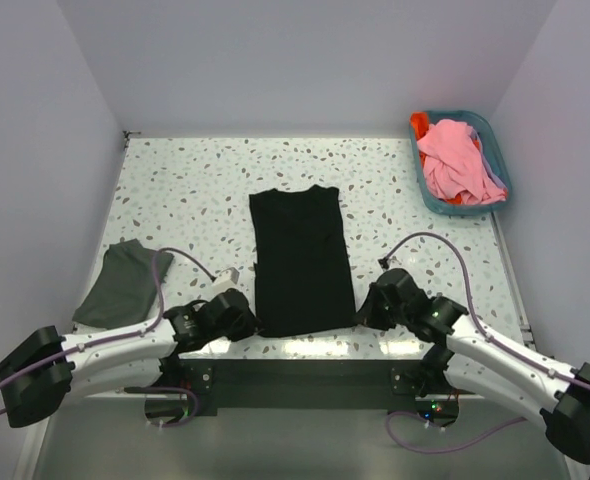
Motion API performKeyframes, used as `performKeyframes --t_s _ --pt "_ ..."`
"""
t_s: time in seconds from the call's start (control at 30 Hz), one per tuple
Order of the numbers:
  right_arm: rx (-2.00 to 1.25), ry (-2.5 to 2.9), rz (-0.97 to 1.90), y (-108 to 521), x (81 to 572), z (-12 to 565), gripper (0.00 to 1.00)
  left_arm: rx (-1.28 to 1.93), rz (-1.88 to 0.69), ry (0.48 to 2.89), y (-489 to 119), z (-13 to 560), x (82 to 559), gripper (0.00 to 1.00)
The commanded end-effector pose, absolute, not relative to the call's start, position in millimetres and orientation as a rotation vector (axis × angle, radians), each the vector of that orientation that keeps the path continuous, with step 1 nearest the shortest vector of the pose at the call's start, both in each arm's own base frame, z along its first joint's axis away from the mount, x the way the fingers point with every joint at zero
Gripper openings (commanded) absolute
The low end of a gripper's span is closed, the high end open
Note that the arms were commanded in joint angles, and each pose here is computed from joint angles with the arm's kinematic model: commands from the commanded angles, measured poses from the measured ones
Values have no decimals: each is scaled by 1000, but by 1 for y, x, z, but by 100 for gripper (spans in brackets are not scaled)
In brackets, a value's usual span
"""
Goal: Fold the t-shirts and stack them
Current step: Fold the tshirt
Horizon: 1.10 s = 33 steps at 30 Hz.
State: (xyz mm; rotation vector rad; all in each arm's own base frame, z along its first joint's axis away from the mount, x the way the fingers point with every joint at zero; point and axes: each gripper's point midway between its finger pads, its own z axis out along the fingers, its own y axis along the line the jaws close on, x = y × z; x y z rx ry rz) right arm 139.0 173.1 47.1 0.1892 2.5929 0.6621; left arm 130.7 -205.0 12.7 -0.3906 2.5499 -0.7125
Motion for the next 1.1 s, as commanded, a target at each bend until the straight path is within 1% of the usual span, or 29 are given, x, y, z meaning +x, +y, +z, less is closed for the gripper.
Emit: performKeyframes --t_s 0.0,0.17,0.27,0.33,0.37,0.4,0.47,0.5,0.57,0.63,0.67,0.73,0.77,0.83,0.87,0.93,0.97,1.0,1.03,1.07 --pt "109 2566 681 173 130 82 0 -325 -569 2643 -184 11 111 0" --pt "45 2453 614 158 140 147 0 -288 -608 2567 -193 68 123 0" --pt "0 2433 570 161 152 167 0 -262 -591 2480 -199 100 143 0" --pt "-24 2452 531 166 160 167 0 -266 -598 2434 -205 121 157 0" --pt "-37 2424 541 172 167 176 0 -232 -568 2444 -206 120 162 0" --pt "-42 2438 515 176 173 174 0 -261 -581 2418 -208 130 176 0" --pt "-56 2418 520 185 183 183 0 -223 -602 2432 -212 132 187 0" --pt "-56 2415 508 187 187 185 0 -259 -624 2389 -210 142 204 0" --pt "-63 2405 487 193 199 188 0 -239 -610 2370 -209 148 218 0" --pt "-44 2386 435 190 213 192 0 -257 -619 2321 -209 166 240 0" --pt "-49 2372 429 192 223 197 0 -231 -612 2337 -211 164 246 0" --pt "-11 2373 447 190 241 201 0 -250 -647 2293 -214 181 269 0" --pt "-9 2359 459 193 255 205 0 -241 -642 2305 -216 177 279 0" --pt "39 2354 467 186 275 209 0 -244 -689 2266 -222 193 301 0" --pt "37 2344 467 190 289 212 0 -237 -677 2288 -225 186 311 0" --pt "78 2340 456 184 311 212 0 -256 -717 2232 -228 205 339 0" --pt "75 2315 507 190 323 222 0 -263 -721 2258 -230 195 353 0" --pt "89 2345 497 192 337 208 0 -268 -732 2243 -231 197 366 0" --pt "125 2344 489 185 351 205 0 -264 -756 2202 -235 213 384 0" --pt "148 2309 493 183 369 212 0 -278 -752 2227 -235 197 404 0"
